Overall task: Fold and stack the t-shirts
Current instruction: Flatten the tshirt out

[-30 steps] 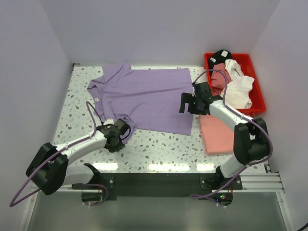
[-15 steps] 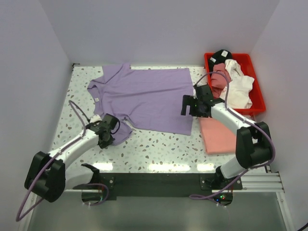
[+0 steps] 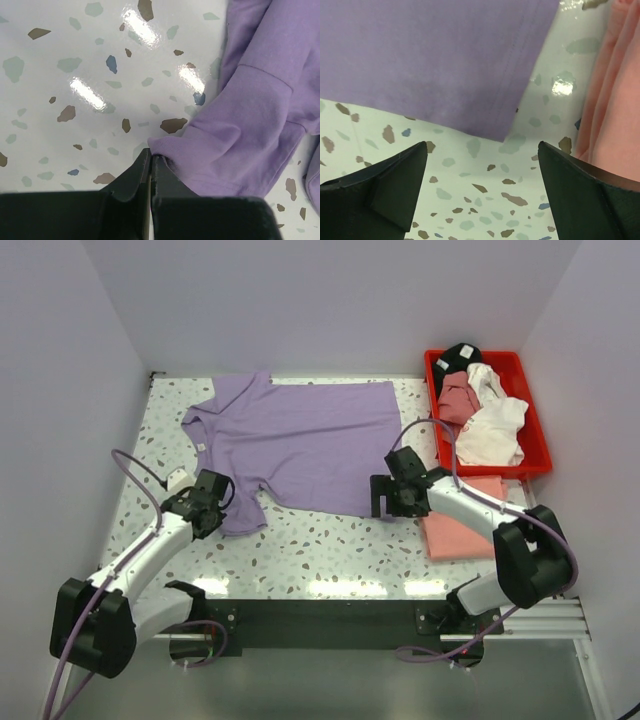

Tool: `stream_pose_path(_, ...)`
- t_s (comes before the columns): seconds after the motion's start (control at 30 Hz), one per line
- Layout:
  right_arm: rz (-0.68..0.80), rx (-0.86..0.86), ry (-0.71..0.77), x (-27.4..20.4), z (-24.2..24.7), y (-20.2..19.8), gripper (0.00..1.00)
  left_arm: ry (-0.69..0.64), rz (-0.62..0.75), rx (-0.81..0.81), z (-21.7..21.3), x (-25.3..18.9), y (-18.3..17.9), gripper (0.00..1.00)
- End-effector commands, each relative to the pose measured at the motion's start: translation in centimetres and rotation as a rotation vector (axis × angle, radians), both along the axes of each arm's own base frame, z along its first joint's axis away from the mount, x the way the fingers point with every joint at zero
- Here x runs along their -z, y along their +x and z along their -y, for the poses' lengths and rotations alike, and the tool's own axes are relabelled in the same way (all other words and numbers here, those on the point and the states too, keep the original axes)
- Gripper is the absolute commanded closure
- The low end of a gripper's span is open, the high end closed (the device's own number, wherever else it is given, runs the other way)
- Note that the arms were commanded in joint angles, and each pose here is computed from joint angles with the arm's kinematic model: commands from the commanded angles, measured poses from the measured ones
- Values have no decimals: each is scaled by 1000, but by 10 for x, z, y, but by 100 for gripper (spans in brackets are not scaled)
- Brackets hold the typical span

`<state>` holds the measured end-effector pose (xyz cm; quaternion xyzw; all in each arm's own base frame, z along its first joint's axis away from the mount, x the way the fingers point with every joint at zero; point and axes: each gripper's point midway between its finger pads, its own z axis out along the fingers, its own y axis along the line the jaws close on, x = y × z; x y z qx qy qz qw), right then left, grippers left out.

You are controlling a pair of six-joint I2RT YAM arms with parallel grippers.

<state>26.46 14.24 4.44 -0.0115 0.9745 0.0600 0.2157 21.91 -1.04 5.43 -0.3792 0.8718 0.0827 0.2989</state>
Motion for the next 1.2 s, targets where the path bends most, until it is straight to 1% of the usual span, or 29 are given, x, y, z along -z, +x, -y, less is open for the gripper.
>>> stream_pose_path(0.0,-6,45,-21,2,9,-7,7,2,99,-34,-4,-15,17,100)
stream_pose_path(0.07,-2,49,-17,5,8,-7,9,4,110,-30,-4,-18,17,100)
stream_pose_path(0.1,-2,48,-17,7,8,-6,13,2,114,-29,-4,-19,17,100)
stream_pose_path(0.17,6,46,-21,9,7,-1,16,-15,132,-20,-2,-22,18,100)
stream_pose_path(0.3,16,49,-51,12,8,9,28,-28,147,-15,0,-24,18,100)
stream_pose_path(0.4,11,46,-56,17,7,11,41,-28,153,-16,0,-26,18,100)
stream_pose_path(0.63,9,45,-59,25,4,18,41,-22,145,-11,-1,-25,18,100)
stream_pose_path(0.7,3,43,-57,27,3,18,44,-21,143,-13,-1,-24,17,100)
stream_pose_path(0.77,-4,41,-61,28,3,17,51,-20,146,-15,-1,-25,17,100)
stream_pose_path(0.8,-8,41,-63,29,3,16,59,-22,150,-15,-1,-26,18,100)
stream_pose_path(0.87,-15,41,-60,30,3,14,66,-18,153,-17,-2,-26,17,100)
stream_pose_path(0.9,-22,42,-62,32,4,12,74,-19,156,-19,-2,-26,18,100)
stream_pose_path(0.97,-25,45,-62,33,4,11,80,-7,159,-22,-4,-28,17,100)
stream_pose_path(1.0,-26,45,-63,33,4,11,86,-5,161,-28,-5,-29,17,100)
stream_pose_path(1.03,-23,46,-65,32,5,11,89,-5,166,-30,-6,-31,18,100)
stream_pose_path(1.07,-11,44,-57,27,4,13,100,-11,177,-28,-4,-35,21,100)
stream_pose_path(1.17,60,42,-48,4,3,24,100,-24,226,-29,-2,-52,30,100)
